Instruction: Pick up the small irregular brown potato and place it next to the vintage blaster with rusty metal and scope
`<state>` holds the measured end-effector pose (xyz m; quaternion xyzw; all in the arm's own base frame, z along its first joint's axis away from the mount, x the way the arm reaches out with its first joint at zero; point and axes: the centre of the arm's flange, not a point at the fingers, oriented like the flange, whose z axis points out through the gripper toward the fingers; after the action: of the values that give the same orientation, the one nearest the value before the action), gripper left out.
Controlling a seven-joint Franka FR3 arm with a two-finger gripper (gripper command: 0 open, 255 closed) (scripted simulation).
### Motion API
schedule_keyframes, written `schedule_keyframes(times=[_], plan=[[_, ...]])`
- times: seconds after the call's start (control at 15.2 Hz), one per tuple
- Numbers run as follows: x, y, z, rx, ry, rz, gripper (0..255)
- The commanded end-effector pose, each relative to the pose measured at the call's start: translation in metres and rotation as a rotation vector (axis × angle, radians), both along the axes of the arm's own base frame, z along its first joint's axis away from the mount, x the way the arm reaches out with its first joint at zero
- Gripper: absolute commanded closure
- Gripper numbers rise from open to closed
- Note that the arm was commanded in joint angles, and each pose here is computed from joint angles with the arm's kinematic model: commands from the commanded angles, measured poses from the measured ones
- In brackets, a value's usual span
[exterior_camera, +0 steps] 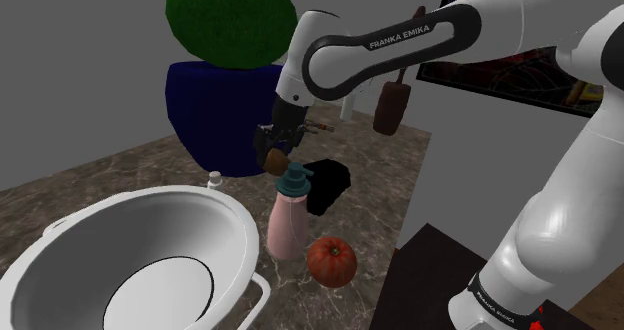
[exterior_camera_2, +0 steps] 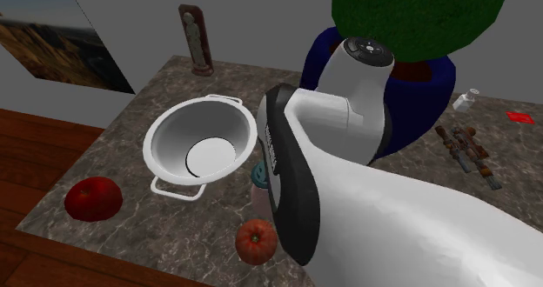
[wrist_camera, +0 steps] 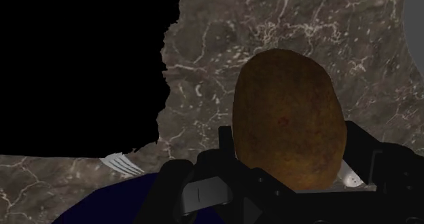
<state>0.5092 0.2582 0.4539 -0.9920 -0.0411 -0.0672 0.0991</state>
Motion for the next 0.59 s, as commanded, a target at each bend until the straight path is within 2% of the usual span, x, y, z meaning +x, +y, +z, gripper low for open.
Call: schedule_keyframes(times=[0.0,0.53], plan=[[0.005,-0.028,0.001,0.001,0.0,0.001,255],[0.027,-0.131,0.002,0.001,0.0,0.001,255]])
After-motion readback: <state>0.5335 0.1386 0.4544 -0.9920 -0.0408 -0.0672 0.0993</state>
